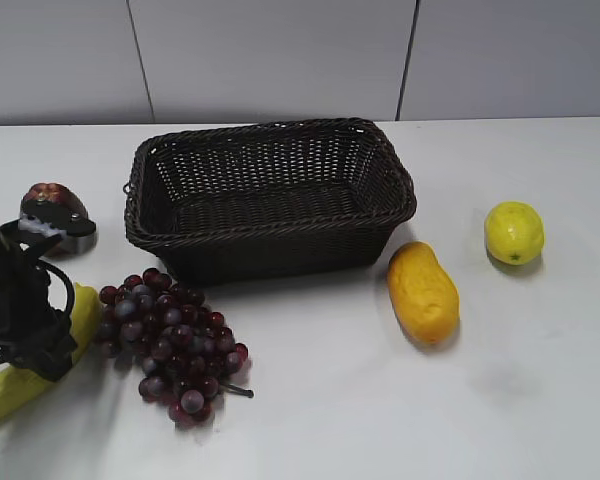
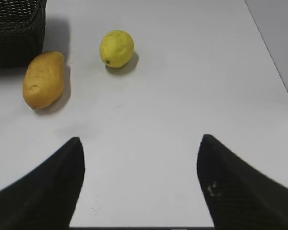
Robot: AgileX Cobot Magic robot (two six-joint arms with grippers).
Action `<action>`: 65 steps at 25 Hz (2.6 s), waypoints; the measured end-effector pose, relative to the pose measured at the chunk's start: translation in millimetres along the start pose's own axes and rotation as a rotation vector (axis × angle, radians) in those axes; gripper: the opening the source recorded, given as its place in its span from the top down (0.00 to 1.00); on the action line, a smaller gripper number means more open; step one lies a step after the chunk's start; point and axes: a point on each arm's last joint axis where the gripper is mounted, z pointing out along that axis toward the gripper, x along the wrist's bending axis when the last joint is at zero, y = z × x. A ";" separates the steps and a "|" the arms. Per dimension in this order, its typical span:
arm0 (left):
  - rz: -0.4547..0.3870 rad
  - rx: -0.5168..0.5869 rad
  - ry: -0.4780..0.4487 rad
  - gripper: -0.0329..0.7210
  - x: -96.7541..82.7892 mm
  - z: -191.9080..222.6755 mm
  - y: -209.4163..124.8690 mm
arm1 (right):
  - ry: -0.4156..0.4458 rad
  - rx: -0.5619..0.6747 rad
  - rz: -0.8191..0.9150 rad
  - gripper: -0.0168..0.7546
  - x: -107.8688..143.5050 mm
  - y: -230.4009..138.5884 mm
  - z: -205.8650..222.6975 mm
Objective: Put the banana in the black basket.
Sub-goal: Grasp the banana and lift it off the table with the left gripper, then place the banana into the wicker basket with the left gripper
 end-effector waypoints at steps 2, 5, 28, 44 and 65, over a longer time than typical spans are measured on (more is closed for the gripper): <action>0.001 0.009 -0.004 0.40 -0.3 -0.2 -0.7 | 0.000 0.000 0.000 0.22 0.0 0.0 0.0; -0.014 0.038 -0.018 0.40 -1.6 -2.4 -2.8 | 0.000 0.000 0.000 0.22 0.0 0.0 0.0; -0.116 -0.675 -0.027 0.41 -14.7 -210.3 72.8 | 0.000 0.000 0.000 0.22 0.0 0.0 0.0; -0.115 -0.913 0.012 0.41 -45.1 -114.0 178.8 | 0.000 0.000 0.000 0.22 0.0 0.0 0.0; -0.053 -0.807 -0.028 0.09 -60.4 -107.7 173.4 | 0.000 0.000 0.000 0.22 0.0 0.0 0.0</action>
